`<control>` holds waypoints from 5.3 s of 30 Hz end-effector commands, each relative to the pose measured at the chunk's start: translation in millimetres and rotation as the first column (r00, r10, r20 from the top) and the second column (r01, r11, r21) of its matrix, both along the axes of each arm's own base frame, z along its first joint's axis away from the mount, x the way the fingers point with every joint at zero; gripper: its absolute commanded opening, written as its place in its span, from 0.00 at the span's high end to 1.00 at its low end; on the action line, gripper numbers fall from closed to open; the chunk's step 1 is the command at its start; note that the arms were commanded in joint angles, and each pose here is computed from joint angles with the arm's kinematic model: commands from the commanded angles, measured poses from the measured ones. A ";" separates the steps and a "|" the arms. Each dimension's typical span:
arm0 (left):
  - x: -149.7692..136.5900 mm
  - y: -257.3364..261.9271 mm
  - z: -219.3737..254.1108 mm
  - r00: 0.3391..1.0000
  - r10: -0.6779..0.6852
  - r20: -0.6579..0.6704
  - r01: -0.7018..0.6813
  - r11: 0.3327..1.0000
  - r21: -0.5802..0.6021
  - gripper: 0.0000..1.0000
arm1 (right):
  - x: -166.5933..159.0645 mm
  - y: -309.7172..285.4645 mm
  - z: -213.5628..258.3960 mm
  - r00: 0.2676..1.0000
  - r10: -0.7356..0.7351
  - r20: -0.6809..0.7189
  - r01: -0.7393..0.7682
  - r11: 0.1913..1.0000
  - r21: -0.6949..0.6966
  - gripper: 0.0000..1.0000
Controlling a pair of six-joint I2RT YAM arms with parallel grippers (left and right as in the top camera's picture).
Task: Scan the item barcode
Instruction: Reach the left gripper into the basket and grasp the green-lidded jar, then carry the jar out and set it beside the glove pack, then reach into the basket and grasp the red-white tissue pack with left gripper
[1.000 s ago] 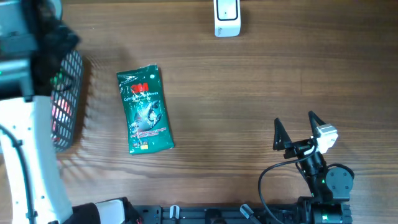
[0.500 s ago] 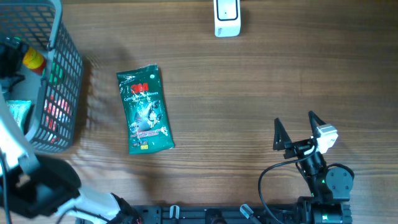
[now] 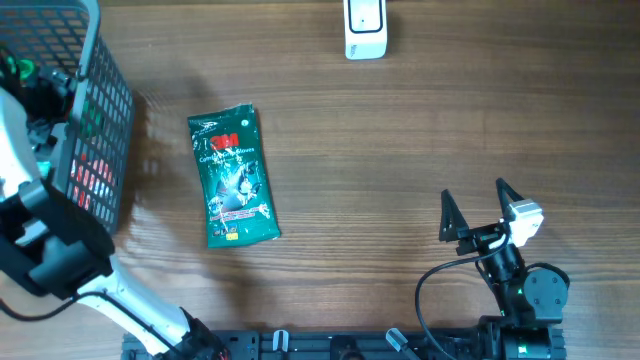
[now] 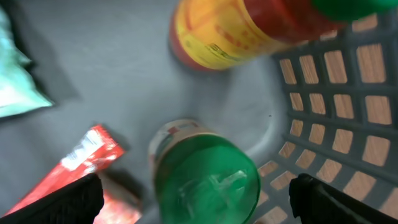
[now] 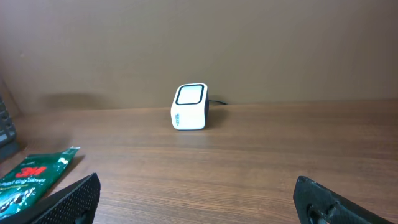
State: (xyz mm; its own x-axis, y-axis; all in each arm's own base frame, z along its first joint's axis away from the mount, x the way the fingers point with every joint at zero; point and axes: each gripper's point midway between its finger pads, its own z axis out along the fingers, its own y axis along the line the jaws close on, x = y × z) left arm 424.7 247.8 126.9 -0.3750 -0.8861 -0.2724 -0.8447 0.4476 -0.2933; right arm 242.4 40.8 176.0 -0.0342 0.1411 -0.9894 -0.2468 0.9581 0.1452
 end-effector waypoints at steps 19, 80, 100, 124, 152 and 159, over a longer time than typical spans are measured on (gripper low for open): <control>19.1 -13.3 -73.3 0.994 -0.059 -0.096 0.055 0.997 -0.048 0.03 | 0.1 -0.7 1.4 1.000 -0.008 0.004 0.008 1.000 0.011 0.00; -84.9 -359.7 116.1 0.600 -0.796 -0.077 0.800 0.596 0.077 0.43 | 0.1 -0.7 1.4 1.000 -0.008 0.004 0.008 1.000 0.011 0.00; -92.4 -378.5 -106.4 0.492 -0.833 -0.254 0.871 0.472 0.139 0.43 | 0.1 -0.7 1.4 1.000 -0.008 0.004 0.008 1.000 0.011 0.00; -88.9 -397.9 -65.3 0.537 -0.835 -0.120 0.843 0.529 0.094 0.00 | 0.1 -0.7 1.4 1.000 -0.008 0.004 0.008 1.000 0.011 0.00; -109.2 -5.3 189.5 0.778 0.343 0.526 -0.390 0.920 -0.023 0.00 | 0.1 -0.7 1.4 1.000 -0.008 0.004 0.008 1.000 0.011 0.00; -83.1 20.2 93.0 0.848 0.418 0.325 -0.384 0.908 -0.167 0.00 | 0.1 -0.7 1.4 1.000 -0.008 0.004 0.008 1.000 0.011 0.00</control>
State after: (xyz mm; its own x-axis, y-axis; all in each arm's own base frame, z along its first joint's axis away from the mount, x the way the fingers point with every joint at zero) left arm 329.8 267.4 246.3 0.1399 -0.9385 -0.3158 -0.7741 0.0952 -0.6259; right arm 242.5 40.7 176.0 -0.0342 0.1411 -0.9894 -0.2464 0.9582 0.1452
